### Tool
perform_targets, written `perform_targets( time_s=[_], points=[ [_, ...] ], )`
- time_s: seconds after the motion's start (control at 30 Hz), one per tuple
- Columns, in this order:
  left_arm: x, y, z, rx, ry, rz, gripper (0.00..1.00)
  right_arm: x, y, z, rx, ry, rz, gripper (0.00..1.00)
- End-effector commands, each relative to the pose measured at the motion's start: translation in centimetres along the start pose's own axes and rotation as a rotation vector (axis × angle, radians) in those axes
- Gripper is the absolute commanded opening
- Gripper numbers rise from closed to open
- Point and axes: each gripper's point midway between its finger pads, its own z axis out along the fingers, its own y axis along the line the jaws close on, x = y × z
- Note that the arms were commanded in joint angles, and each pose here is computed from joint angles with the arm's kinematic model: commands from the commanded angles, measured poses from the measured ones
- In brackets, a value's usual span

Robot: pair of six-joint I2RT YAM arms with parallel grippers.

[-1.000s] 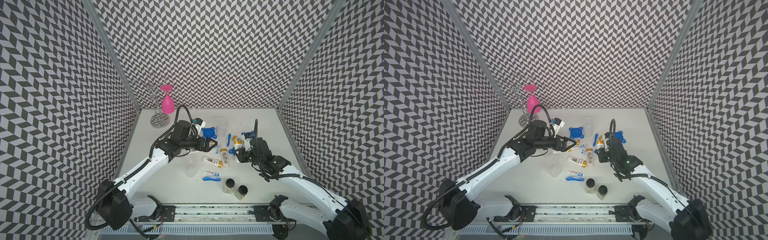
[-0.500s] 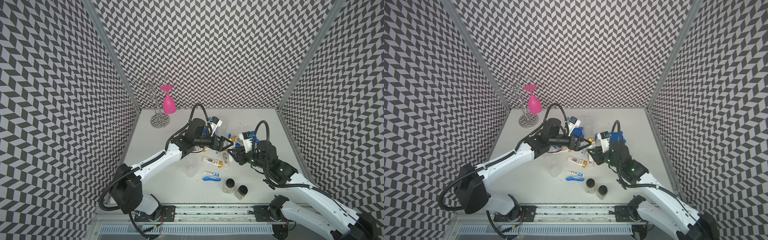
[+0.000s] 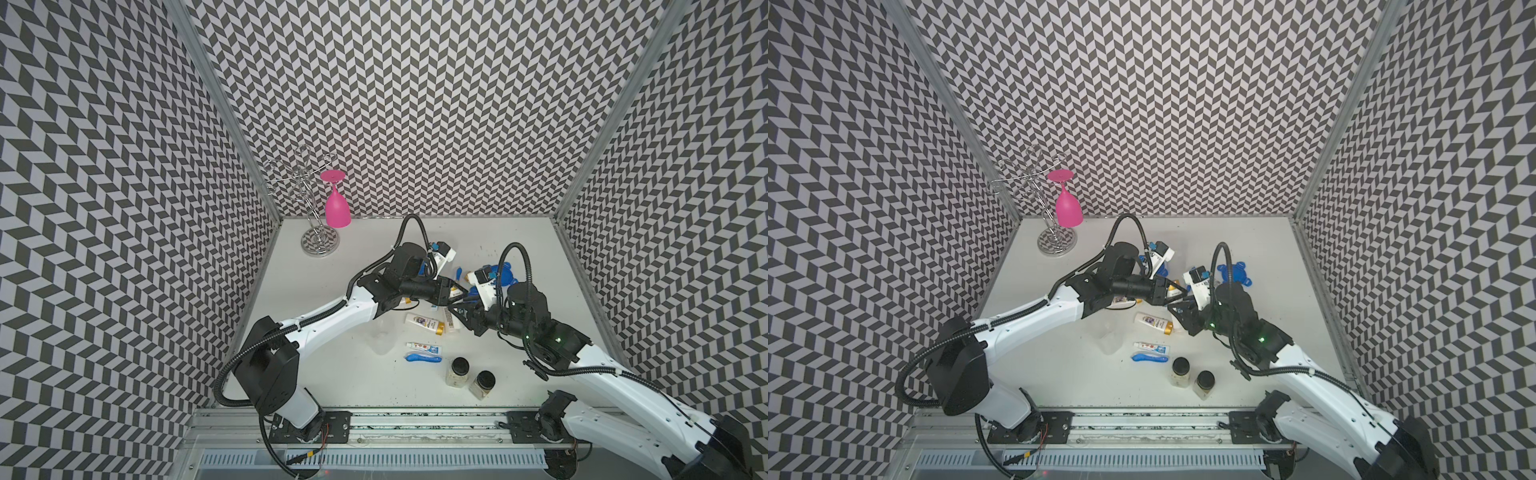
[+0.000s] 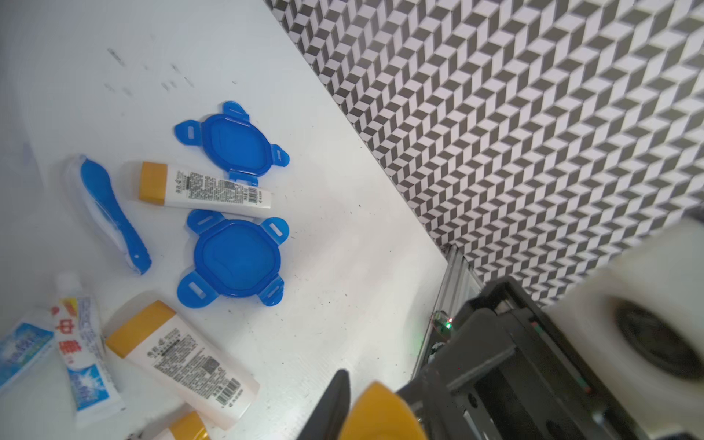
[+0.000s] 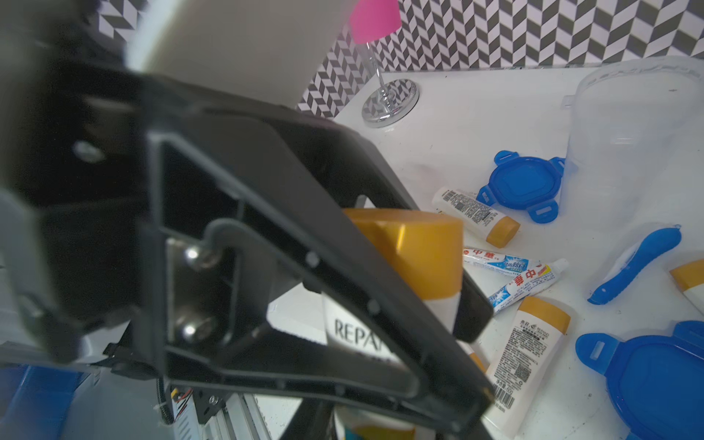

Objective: Pack away toiletry kits
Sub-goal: Place the toiletry item into the container.

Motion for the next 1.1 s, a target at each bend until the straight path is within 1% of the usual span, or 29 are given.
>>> perform_targets(
  time_s=[0.0, 0.03, 0.07, 0.1, 0.13, 0.17, 0.2, 0.3, 0.37, 0.53, 0.63, 0.67, 0.73, 0.87, 0.97, 1.07],
  points=[
    [-0.8, -0.7, -2.0, -0.047, -0.044, 0.034, 0.0, -4.1, 1.7, -0.4, -0.048, -0.14, -0.076, 0.31],
    [-1.0, -1.0, -2.7, -0.062, -0.059, 0.042, 0.0, -4.3, 1.5, -0.3, -0.036, -0.138, -0.08, 0.45],
    [-1.2, -1.2, -3.5, -0.079, -0.076, 0.051, 0.0, -4.6, 1.4, -0.3, -0.025, -0.141, -0.082, 0.68],
    [-1.4, -1.1, -4.6, -0.115, -0.098, 0.06, 0.0, -4.8, 1.1, -0.1, -0.007, -0.137, -0.084, 0.84],
    [-1.5, -0.8, -5.7, -0.165, -0.118, 0.064, 0.0, -5.0, 1.1, 0.1, -0.002, -0.128, -0.09, 0.94],
    [-1.6, -0.4, -6.8, -0.212, -0.137, 0.065, 0.0, -5.2, 1.0, 0.3, 0.003, -0.122, -0.096, 0.98],
    [-1.6, 0.2, -8.1, -0.27, -0.159, 0.066, 0.0, -5.4, 0.8, 0.5, 0.014, -0.116, -0.099, 0.99],
    [-1.5, 1.8, -12.2, -0.433, -0.249, 0.065, 0.0, -5.2, 0.0, 1.5, 0.048, -0.079, -0.086, 1.0],
    [-1.1, 3.2, -14.4, -0.543, -0.3, 0.065, 0.0, -4.4, -0.8, 2.7, 0.075, -0.029, -0.068, 0.97],
    [-0.2, 5.8, -18.5, -0.73, -0.414, 0.043, 0.0, -0.4, -3.5, 6.3, 0.149, 0.195, -0.037, 0.91],
    [0.5, 6.5, -20.1, -0.778, -0.471, 0.03, 0.0, 2.5, -5.6, 7.5, 0.242, 0.349, 0.019, 0.89],
    [0.7, 6.8, -20.5, -0.793, -0.48, 0.027, 0.0, 3.1, -6.1, 7.7, 0.26, 0.374, 0.038, 0.88],
    [1.1, 7.3, -21.2, -0.823, -0.502, 0.027, 0.0, 4.4, -7.2, 7.7, 0.322, 0.419, 0.079, 0.88],
    [1.6, 8.0, -22.0, -0.87, -0.528, 0.041, 0.0, 6.6, -8.5, 7.6, 0.379, 0.504, 0.118, 0.86],
    [1.9, 8.5, -21.6, -0.874, -0.52, 0.043, 0.0, 8.3, -9.3, 7.5, 0.41, 0.56, 0.131, 0.83],
    [2.2, 8.9, -21.0, -0.865, -0.516, 0.04, 0.0, 9.6, -9.8, 7.4, 0.432, 0.588, 0.142, 0.8]
  ],
)
